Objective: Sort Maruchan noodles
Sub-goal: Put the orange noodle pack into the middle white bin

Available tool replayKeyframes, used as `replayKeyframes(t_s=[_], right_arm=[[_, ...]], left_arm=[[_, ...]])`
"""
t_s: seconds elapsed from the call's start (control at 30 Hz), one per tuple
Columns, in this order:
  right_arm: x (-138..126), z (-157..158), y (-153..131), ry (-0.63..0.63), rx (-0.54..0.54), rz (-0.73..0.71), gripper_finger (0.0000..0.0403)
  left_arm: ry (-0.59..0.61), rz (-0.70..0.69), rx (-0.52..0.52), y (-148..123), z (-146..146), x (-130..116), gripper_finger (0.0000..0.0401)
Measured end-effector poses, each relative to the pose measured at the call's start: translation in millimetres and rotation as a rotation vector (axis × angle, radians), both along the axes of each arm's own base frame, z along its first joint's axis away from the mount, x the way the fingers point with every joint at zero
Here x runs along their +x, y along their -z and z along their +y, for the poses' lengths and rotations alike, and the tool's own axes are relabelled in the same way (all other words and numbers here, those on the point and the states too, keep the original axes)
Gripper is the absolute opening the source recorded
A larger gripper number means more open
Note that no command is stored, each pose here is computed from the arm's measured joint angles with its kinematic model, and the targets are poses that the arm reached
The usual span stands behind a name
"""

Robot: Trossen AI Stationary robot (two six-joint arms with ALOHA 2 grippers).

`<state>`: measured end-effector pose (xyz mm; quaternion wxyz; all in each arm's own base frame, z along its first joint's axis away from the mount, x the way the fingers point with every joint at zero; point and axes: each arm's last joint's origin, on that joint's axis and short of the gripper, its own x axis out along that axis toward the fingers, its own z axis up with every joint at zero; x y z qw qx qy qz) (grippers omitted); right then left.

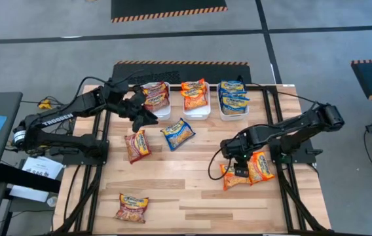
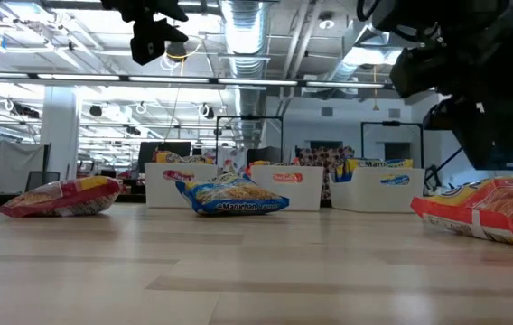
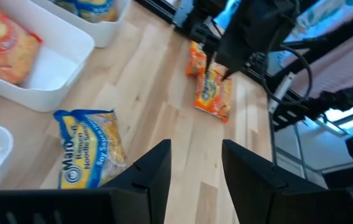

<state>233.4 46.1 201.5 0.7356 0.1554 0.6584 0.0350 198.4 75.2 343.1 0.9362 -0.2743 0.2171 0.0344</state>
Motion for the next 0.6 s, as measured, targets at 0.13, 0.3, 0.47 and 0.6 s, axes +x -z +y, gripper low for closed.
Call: replayKeyframes(t_s=[0.13,0.3,0.47,0.6], right_arm=[[0.7,-2.5,9.2,-0.019,0.005,-0.041,0.0232],[-3.0,-3.5,22.0,-0.059,-0.004,-0.061,0.0232],[-8.9,-4.4,35.0,-0.075,-0.007,-0.059,0.0232],[-11.4,-7.9,45.7,-0.067,-0.018,-0.009,0.0232]], left_arm=[[-0.05,0.011,0.011,0.4,1.5,0.0,0.0128],[-0.113,0.021,0.006,0.6,3.1,-0.2,0.0128],[-0.154,0.026,0.015,0.6,4.3,-0.3,0.0128],[-0.184,0.02,0.005,-0.1,5.1,0.0,0.0128]])
